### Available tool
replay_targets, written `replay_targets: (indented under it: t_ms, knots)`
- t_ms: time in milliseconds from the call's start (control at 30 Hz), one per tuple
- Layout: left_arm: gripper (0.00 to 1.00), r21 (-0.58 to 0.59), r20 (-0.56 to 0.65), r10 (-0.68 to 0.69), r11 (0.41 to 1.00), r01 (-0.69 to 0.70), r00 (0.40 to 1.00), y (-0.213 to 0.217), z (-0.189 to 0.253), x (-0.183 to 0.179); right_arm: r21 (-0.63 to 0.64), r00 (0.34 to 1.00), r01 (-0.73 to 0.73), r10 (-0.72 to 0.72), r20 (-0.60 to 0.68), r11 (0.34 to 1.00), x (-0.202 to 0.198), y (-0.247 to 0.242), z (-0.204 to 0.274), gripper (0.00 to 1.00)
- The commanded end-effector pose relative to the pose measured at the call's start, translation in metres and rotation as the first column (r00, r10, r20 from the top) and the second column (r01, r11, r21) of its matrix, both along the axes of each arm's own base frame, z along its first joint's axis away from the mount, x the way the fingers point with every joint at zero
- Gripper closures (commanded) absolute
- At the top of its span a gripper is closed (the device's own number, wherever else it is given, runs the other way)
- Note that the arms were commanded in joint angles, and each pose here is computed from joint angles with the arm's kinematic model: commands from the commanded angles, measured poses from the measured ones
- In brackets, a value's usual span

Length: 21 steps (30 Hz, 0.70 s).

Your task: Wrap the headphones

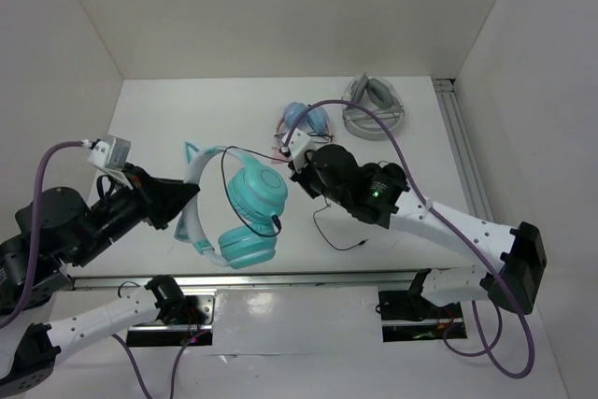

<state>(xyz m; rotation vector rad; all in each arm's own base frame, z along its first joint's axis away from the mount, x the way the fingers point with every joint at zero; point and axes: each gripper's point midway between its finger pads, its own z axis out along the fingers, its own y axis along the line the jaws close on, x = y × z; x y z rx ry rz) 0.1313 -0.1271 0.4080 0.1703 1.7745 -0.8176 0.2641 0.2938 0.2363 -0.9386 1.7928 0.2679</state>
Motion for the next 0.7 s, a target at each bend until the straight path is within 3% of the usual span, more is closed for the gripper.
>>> replay_targets:
  t_ms: [0,367,467,667]
  knots:
    - [1.0,-0.3,0.077,0.109,0.95,-0.081,0.991,0.02,0.062,-0.001,0.082,1.0,-0.002,0.001,0.012,0.997,-0.002,0.006,0.01,1.0]
    - [1.0,-0.402,-0.09,0.35,0.844,-0.356,0.932,0.049,0.058,0.026,0.188,0.998,-0.051,0.059,-0.037,0.981,-0.015,0.02,-0.011,1.0]
    - [1.0,-0.425,-0.135,0.397,0.804,-0.415,0.908,0.054,0.052,0.033,0.234,0.982,-0.165,0.182,-0.052,0.958,-0.034,0.032,-0.014,1.0]
    - [1.0,-0.457,-0.196,0.48,0.727,-0.513,0.855,0.062,0.044,0.045,0.398,0.891,-0.413,0.454,-0.01,0.819,-0.082,0.062,0.011,0.95]
